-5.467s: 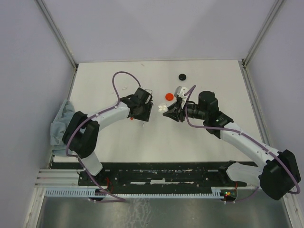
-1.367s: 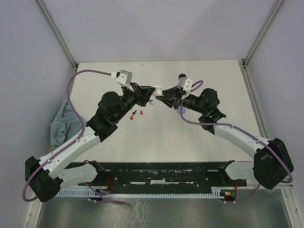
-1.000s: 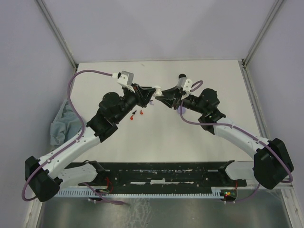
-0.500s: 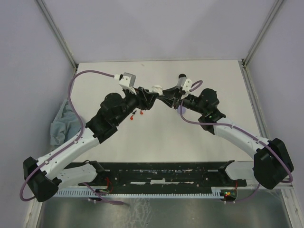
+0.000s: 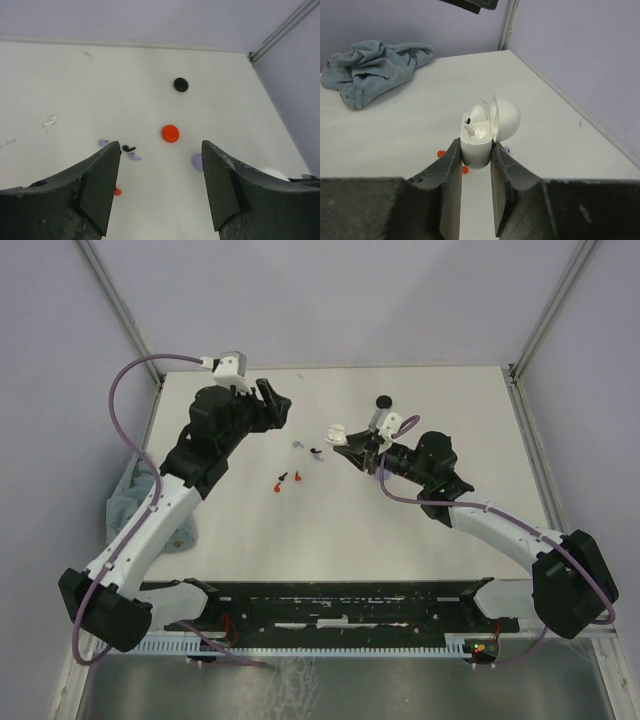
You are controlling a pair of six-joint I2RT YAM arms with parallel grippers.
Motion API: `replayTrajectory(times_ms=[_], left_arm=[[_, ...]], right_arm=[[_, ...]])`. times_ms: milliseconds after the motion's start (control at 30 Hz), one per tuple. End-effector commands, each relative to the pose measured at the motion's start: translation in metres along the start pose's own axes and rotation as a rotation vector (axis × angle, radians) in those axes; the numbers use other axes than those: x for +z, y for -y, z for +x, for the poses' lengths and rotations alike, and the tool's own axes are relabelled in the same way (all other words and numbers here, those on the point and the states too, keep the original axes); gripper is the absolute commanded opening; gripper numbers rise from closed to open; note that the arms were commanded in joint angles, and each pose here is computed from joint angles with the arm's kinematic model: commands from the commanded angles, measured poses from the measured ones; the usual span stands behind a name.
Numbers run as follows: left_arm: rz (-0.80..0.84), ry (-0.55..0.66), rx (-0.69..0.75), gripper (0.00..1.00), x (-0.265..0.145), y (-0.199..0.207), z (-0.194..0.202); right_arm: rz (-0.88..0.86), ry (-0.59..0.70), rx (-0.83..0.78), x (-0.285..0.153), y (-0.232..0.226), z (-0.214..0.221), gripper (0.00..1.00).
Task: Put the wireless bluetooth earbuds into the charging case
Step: Place the earbud in the charging case, then pick up the earbud from the center of the board.
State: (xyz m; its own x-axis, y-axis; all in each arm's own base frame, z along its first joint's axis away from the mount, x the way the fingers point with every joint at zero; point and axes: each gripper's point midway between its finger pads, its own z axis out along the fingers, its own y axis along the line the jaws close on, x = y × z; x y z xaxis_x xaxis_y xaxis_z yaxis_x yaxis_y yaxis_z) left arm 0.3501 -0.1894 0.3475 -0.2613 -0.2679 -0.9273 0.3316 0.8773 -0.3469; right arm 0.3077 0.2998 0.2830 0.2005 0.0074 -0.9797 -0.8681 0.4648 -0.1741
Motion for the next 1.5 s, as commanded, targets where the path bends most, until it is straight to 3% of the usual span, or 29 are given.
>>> replayTrajectory(times_ms=[0, 300, 700, 1067, 1467], left_arm=[[-0.046, -0.164, -0.007, 0.73, 0.024, -0.034, 0.029], [-0.235, -0.355, 0.046, 0.73, 0.092, -0.129, 0.081], [-0.299, -0.665, 0.357, 0.69, 0.171, -0.218, 0.147], [-0.202, -0.827, 0.404, 0.64, 0.204, -0.256, 0.188], [-0.168, -0.865, 0.345, 0.51, 0.212, -0.263, 0.216]], right_arm=[[0.049, 0.012, -0.046, -0.008, 0.009, -0.008, 0.10], [0.075, -0.009, -0.025, -0.014, 0.012, 0.001, 0.10], [0.091, -0.035, -0.002, -0.024, 0.014, 0.009, 0.10], [0.094, -0.066, 0.009, -0.028, 0.015, 0.015, 0.10], [0.106, -0.093, 0.012, -0.031, 0.019, 0.020, 0.10]])
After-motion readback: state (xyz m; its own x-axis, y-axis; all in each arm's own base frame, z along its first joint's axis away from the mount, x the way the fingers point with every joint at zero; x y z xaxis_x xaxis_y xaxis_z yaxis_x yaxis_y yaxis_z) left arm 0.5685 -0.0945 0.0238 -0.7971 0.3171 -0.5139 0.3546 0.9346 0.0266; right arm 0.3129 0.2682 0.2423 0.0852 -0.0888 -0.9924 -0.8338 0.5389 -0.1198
